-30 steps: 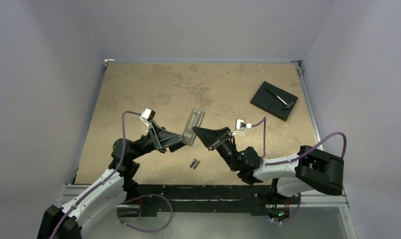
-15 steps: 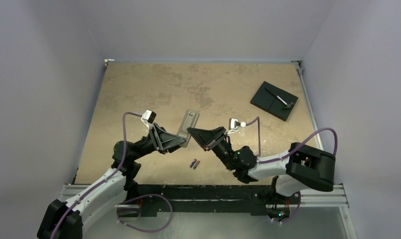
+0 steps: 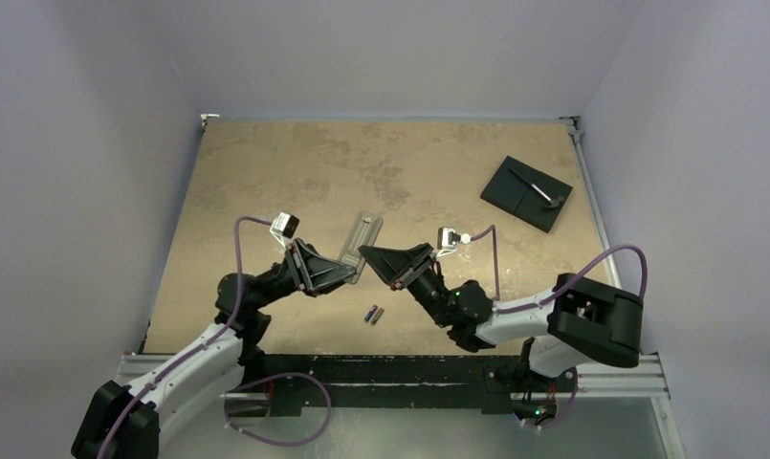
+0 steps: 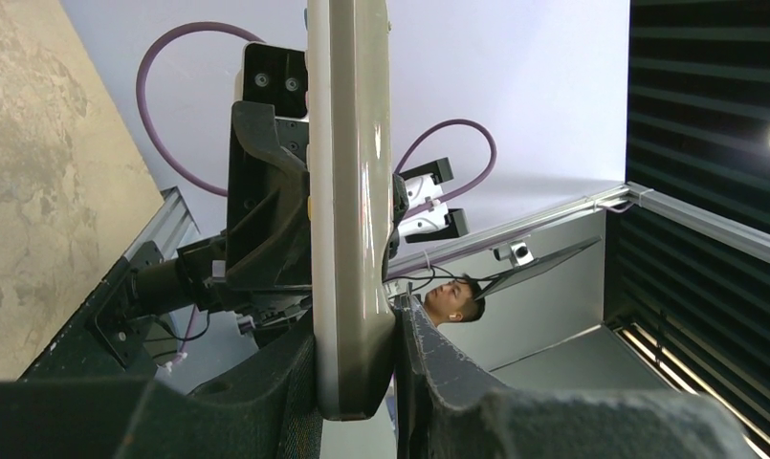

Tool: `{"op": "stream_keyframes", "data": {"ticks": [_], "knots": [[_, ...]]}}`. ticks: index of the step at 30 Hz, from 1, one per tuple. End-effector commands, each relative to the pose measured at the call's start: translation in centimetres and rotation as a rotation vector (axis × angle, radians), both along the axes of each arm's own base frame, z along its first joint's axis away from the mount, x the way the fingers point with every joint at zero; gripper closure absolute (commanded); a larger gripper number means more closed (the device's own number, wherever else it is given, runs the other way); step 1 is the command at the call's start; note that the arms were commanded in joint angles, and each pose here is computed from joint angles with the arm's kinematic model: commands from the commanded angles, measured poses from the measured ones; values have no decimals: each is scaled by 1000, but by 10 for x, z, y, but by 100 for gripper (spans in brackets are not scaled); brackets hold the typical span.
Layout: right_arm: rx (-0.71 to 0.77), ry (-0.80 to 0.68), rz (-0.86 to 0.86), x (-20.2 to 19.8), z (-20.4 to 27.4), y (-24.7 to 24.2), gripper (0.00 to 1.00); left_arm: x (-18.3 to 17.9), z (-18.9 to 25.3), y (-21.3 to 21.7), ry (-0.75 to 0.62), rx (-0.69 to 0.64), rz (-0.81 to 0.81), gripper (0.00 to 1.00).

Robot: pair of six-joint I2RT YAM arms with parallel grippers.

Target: Load the batteries into the remote control

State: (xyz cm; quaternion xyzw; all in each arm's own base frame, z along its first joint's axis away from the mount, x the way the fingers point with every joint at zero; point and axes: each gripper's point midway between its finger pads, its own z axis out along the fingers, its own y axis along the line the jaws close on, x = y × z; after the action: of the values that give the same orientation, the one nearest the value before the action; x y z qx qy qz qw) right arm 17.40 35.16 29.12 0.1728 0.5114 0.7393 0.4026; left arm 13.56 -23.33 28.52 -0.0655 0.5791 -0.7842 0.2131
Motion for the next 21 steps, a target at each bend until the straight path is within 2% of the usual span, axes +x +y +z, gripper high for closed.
{"op": "stream_keyframes", "data": {"ticks": [1,4,8,15,21], "knots": [[210,-103,20,-17,45,-31,63,-14,31,9,-124,-98,-2,100],[198,-111,33,-21,42,-35,50,-14,31,9,-127,-95,-5,100],[166,-116,24,-21,32,-48,40,-15,27,7,-130,-81,-15,100],[53,-154,40,-23,23,-55,35,-18,21,3,-148,-44,-49,100],[-103,-218,17,-24,16,-59,32,-18,14,-1,-153,1,-56,100]]}}
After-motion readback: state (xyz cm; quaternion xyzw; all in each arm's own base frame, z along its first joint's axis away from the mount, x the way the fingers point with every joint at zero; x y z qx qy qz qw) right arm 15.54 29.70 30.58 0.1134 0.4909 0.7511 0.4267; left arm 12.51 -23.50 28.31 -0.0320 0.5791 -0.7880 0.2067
